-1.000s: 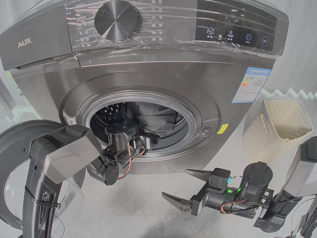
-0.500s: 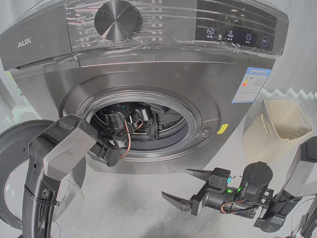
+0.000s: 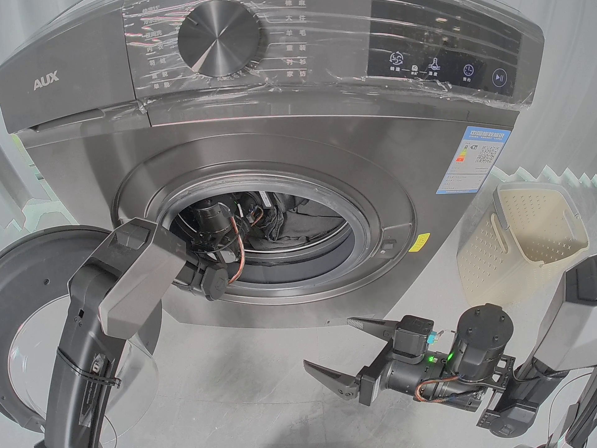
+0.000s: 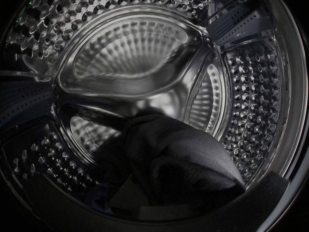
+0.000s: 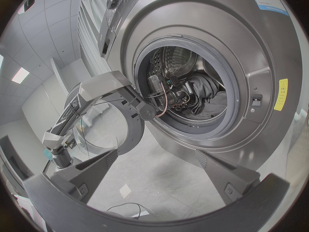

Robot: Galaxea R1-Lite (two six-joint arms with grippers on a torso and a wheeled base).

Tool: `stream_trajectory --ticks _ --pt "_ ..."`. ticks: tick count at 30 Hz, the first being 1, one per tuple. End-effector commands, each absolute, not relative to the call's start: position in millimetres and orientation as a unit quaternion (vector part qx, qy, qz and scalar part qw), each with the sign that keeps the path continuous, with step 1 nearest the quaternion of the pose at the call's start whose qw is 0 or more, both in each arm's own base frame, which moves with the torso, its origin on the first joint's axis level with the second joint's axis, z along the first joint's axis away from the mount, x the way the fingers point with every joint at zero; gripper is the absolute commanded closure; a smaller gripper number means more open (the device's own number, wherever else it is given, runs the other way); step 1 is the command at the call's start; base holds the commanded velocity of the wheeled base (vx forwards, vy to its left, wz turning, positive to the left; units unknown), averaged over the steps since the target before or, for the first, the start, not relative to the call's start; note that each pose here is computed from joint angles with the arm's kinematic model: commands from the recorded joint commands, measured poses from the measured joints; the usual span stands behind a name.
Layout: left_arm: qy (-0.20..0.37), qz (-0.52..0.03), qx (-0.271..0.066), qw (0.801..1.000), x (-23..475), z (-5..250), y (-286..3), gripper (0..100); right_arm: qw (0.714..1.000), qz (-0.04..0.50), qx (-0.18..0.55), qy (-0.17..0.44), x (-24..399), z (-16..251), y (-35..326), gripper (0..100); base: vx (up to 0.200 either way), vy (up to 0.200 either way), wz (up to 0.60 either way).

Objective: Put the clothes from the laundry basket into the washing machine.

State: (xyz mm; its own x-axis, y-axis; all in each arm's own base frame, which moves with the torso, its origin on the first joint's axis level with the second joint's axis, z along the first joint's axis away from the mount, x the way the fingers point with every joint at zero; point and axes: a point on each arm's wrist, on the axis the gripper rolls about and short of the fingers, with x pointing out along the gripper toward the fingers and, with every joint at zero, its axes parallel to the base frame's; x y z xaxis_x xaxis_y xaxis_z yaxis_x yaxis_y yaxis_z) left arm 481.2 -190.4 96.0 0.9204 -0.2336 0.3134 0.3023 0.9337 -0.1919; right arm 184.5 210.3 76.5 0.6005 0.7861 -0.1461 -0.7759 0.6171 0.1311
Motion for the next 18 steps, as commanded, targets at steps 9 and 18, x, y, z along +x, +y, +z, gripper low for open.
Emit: stream_trajectory --ticks 9,18 --pt "-0.12 -0.137 -0.113 0.977 482.9 75.8 -192.6 0 0.893 0.439 0.026 0.097 183.3 75.7 211.1 0 0.0 0.0 0.0" --pt "-0.044 -0.16 -0.093 0.982 444.5 73.7 -190.6 0 0.893 0.439 0.026 0.097 183.3 75.7 211.1 0 0.0 0.0 0.0"
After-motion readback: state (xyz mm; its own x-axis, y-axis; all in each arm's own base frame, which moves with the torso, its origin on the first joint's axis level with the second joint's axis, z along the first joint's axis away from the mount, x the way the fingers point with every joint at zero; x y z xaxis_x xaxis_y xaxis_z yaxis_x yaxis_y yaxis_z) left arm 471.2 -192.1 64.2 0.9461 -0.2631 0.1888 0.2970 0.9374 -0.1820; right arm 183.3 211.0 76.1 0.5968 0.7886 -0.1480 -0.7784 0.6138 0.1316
